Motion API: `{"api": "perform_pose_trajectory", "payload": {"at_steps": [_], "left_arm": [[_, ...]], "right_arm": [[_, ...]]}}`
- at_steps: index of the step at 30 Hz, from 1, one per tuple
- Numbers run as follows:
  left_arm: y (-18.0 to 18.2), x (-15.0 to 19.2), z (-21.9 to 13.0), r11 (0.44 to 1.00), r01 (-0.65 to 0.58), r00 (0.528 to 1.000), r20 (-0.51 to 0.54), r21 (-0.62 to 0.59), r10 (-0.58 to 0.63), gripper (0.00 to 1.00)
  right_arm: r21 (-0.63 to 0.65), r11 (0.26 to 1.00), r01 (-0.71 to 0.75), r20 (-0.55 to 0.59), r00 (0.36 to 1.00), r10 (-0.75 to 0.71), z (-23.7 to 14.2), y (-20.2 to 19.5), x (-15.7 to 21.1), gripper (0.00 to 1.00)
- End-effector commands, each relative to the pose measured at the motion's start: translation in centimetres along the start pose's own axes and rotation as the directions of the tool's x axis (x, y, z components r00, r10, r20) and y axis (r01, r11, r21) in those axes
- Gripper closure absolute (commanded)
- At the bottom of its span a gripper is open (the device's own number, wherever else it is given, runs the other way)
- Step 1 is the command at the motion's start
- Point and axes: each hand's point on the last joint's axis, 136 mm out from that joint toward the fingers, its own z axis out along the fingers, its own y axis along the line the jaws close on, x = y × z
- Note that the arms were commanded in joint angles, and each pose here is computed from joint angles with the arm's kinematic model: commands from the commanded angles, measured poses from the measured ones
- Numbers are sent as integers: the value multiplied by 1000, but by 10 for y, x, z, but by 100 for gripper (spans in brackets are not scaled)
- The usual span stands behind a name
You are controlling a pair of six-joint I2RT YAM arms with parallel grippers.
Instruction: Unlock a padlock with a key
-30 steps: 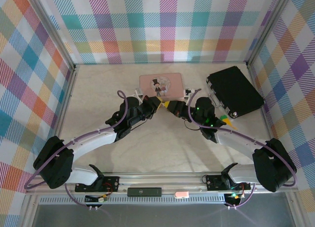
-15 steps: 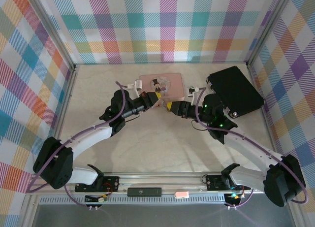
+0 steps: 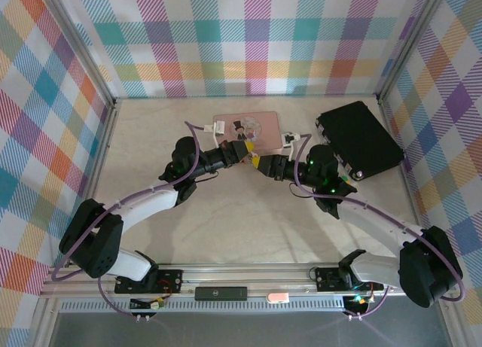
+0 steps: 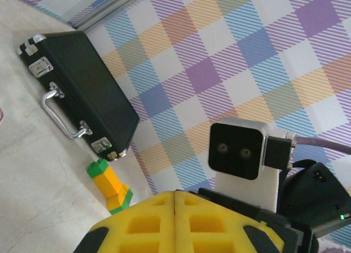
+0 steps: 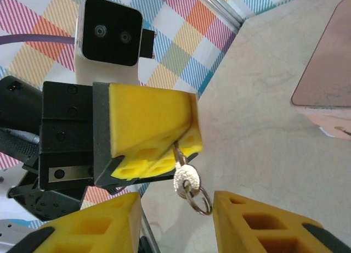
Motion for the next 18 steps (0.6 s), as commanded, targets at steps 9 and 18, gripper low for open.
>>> {"api": "perform_pose_trajectory", "payload": {"at_steps": [9,18], "left_arm": [[-16,-10,-3,998,-24,999,37,63,22,100],[-15,-13,-4,998,-14,998,62,63,10,100]], "right_arm": [[-72,997,-11,92,996,18,4,6,-18,72],[-108,993,-50,76,995,58,10,5,-15,88]]}}
